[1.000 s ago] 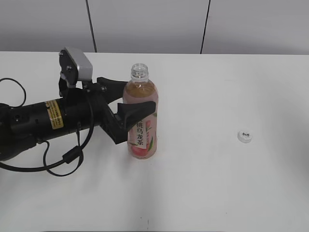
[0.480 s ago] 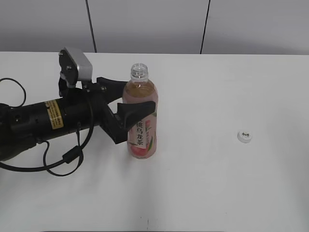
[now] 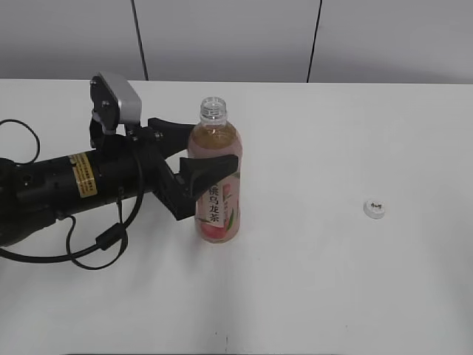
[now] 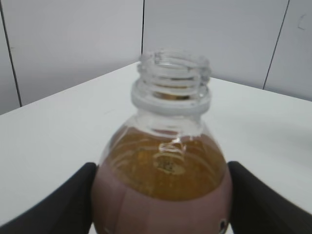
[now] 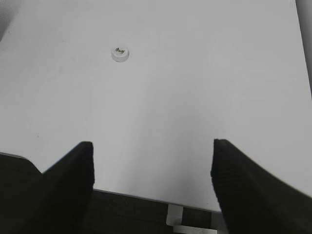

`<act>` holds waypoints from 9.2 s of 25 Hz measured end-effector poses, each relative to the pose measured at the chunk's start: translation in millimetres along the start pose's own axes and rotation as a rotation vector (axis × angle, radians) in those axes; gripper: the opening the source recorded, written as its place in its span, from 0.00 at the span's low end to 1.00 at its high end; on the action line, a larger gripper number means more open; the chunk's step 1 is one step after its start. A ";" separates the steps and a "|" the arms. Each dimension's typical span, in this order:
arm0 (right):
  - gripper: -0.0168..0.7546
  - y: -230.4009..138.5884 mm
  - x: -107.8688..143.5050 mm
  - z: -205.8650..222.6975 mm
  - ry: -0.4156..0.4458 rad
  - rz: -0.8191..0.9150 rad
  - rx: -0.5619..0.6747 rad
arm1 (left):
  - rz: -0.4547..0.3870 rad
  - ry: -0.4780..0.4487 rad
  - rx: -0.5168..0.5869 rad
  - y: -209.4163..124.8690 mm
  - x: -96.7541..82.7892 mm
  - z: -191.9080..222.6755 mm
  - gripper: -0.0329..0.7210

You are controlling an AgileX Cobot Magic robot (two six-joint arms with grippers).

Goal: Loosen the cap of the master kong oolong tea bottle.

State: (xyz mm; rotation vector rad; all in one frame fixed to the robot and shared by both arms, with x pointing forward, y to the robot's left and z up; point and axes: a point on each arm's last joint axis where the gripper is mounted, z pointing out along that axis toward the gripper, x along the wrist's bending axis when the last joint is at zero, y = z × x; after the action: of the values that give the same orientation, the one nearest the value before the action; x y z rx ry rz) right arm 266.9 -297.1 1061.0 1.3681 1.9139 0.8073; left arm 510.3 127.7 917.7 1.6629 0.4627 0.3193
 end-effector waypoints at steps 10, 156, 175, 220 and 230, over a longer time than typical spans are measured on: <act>0.76 10.5 1.5 7.0 0.010 0.049 -0.158 | 0.000 0.000 0.000 0.0 0.0 0.0 0.67; 0.75 10.4 2.3 12.3 0.014 0.058 -0.177 | -0.118 0.029 0.197 129.5 -66.3 -94.2 0.82; 0.75 10.4 2.3 12.3 0.014 0.058 -0.177 | -0.171 0.058 0.255 134.8 -77.5 -111.6 0.82; 0.75 10.6 2.3 12.3 0.014 0.058 -0.178 | -0.217 0.722 0.223 138.5 -96.8 -218.7 0.75; 0.75 10.6 2.2 12.3 0.013 0.058 -0.179 | -0.165 0.600 0.343 120.7 -136.1 -264.9 0.74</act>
State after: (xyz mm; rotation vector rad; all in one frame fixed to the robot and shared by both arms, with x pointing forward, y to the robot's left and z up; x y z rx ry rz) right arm 282.0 -290.7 1061.6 1.3167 1.7718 0.9934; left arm 282.2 282.6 1082.7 1.8300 1.1488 0.6476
